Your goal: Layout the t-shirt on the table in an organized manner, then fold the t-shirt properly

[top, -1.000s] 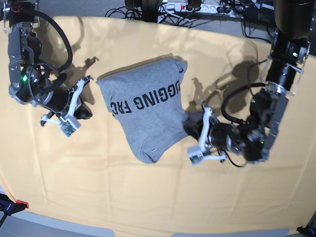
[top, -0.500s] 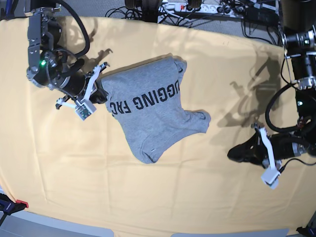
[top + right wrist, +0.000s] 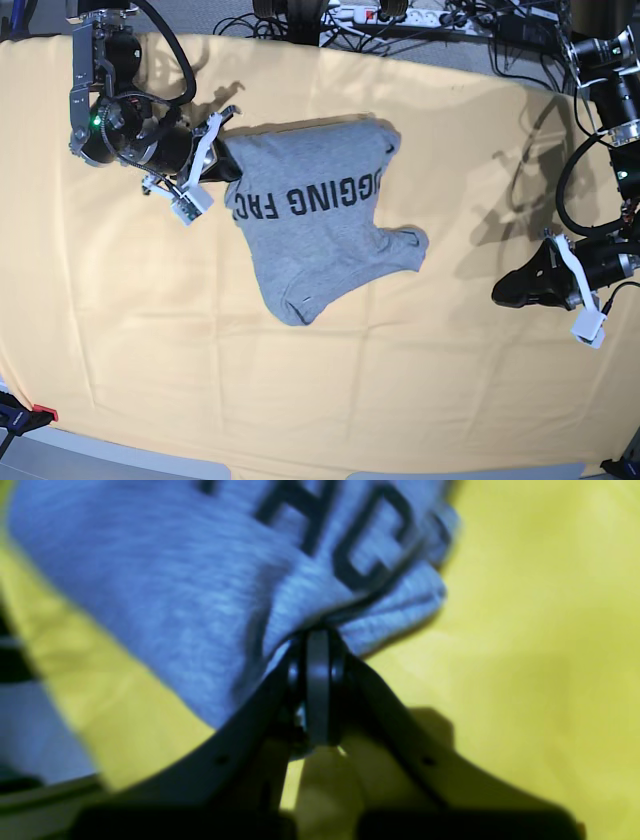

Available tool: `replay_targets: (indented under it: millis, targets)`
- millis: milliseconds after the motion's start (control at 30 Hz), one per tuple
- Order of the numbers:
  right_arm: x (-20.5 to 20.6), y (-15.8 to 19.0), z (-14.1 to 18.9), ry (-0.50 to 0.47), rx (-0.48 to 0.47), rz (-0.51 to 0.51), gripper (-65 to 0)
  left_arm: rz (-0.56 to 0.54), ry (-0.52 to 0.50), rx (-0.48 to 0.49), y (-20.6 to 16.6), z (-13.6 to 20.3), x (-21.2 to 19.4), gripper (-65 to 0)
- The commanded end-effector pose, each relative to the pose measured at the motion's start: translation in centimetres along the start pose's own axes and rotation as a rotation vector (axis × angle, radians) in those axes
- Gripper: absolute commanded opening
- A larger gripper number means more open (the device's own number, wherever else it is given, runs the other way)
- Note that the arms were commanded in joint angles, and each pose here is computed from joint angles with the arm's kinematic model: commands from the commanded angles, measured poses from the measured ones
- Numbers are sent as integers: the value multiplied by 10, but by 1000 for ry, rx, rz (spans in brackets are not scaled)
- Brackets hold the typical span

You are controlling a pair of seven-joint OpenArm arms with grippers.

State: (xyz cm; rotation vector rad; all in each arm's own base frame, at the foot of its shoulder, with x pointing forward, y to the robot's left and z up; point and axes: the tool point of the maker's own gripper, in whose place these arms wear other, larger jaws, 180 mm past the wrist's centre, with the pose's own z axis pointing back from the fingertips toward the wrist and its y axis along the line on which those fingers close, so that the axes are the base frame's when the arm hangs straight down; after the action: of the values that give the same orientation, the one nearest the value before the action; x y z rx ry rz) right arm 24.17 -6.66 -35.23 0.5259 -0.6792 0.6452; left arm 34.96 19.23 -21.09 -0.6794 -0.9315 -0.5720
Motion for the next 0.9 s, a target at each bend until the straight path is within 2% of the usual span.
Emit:
replay_targets:
  millis: [0, 100, 233, 400, 533, 633, 733, 867]
  targets:
    - [12, 4, 4, -39, 26, 26, -650, -35, -49, 0, -1, 8, 19, -650]
    - [0, 21, 4, -2, 107, 11, -650, -32, -47, -1, -1, 8, 17, -650]
    - [-20, 50, 6, 7, 209, -75, -650, -22, -53, -19, -5, 7, 16, -650]
    - [-35, 60, 8, 30, 226, -104, -650, -29, -73, -40, -9, 8, 19, -650]
    - [-30, 58, 12, 27, 198, -69, -650, -29, -74, -42, -9, 8, 19, -650]
    - [-8, 44, 22, -33, 122, -6, -650, -22, -116, -87, -17, 9, 26, -650]
    - [29, 29, 44, -148, 45, 53, -650, -18, -111, -87, -17, 9, 24, -650]
    - [53, 26, 79, -286, 22, 40, -650, 14, -67, -99, -25, 6, 0, -650]
